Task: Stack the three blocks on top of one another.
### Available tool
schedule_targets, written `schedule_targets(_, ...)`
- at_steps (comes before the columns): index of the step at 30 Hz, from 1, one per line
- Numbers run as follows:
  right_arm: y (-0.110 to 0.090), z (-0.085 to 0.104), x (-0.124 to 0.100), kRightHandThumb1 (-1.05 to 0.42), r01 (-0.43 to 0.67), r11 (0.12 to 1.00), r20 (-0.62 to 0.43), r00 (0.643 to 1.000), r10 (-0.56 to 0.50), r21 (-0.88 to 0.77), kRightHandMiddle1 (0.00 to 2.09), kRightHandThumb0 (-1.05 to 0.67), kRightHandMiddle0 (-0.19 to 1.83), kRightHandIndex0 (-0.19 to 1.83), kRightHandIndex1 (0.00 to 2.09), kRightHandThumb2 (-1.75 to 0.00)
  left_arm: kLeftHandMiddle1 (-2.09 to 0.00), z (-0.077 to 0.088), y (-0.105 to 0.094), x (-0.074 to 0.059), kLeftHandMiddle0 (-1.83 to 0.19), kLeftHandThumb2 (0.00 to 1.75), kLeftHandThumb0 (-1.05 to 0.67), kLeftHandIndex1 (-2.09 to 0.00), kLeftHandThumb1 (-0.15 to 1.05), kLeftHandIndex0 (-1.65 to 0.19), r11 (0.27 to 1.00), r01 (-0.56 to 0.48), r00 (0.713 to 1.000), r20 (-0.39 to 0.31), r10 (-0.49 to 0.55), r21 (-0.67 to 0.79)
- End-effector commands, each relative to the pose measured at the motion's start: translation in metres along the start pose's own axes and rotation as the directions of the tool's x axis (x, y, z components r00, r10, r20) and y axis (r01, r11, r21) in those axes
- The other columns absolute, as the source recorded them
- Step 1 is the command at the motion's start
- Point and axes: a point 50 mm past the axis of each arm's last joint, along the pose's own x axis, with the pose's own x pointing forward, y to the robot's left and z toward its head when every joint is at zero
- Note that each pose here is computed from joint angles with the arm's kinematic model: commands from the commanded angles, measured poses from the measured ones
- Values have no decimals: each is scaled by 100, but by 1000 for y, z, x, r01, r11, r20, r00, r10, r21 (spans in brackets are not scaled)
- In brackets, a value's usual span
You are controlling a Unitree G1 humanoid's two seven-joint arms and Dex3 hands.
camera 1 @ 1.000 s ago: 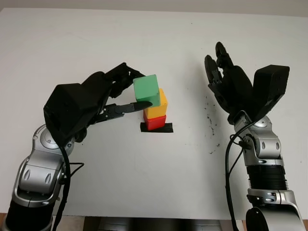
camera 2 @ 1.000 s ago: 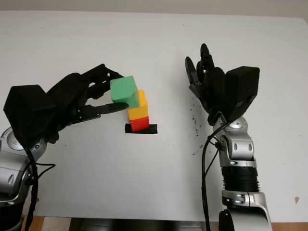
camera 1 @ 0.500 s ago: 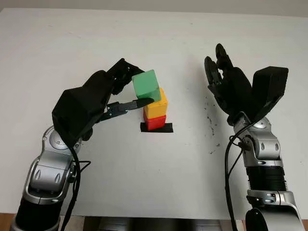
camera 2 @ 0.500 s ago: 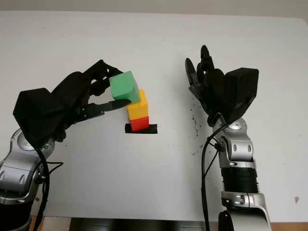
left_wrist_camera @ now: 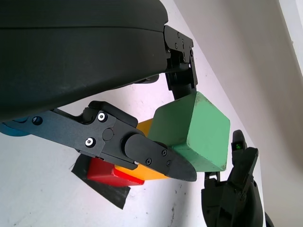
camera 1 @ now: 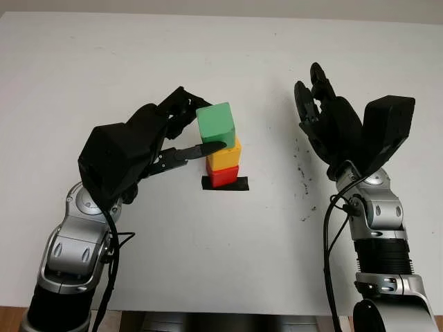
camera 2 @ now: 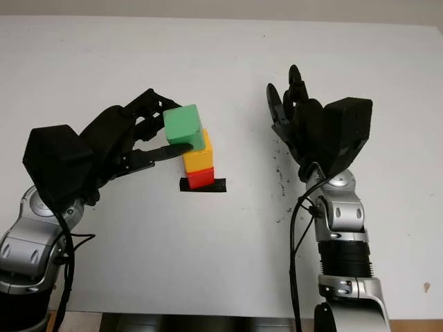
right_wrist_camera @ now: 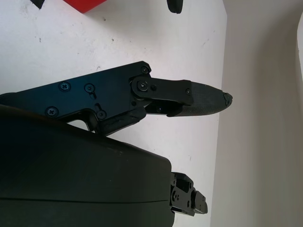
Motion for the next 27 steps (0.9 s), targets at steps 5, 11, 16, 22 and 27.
schedule_targets(5,-2,2,-4,-105,7,1000,21,1000,-7,-1,3,-64,-16,-19,0,-47,-6,9,0,0,-20,6,-40,-161,105,-23,1000,-2,999,37,2,-5)
schedule_targets(11,-1,3,-4,-105,7,1000,15,1000,-7,-10,3,-65,-18,-19,0,-47,-5,8,0,-1,-17,5,-41,-114,104,-18,999,-2,1000,24,2,-38)
schedule_targets(16,-1,2,-4,-105,3,1000,15,1000,-3,-1,3,-65,-19,-19,0,-46,-5,7,-1,-2,-9,6,-45,-29,105,-23,999,12,1000,29,-10,-41)
schedule_targets(22,0,3,-4,-105,0,1000,11,1000,0,-11,1,-65,-18,-19,0,-47,-5,7,-2,-1,-8,10,-46,-16,105,-23,996,34,999,23,-32,-82)
schedule_targets(27,-1,3,-4,-105,6,1000,5,1000,-6,-16,0,-65,-19,-19,0,-47,-3,11,-2,-5,-3,8,-50,-9,104,-15,993,77,996,51,-73,-86)
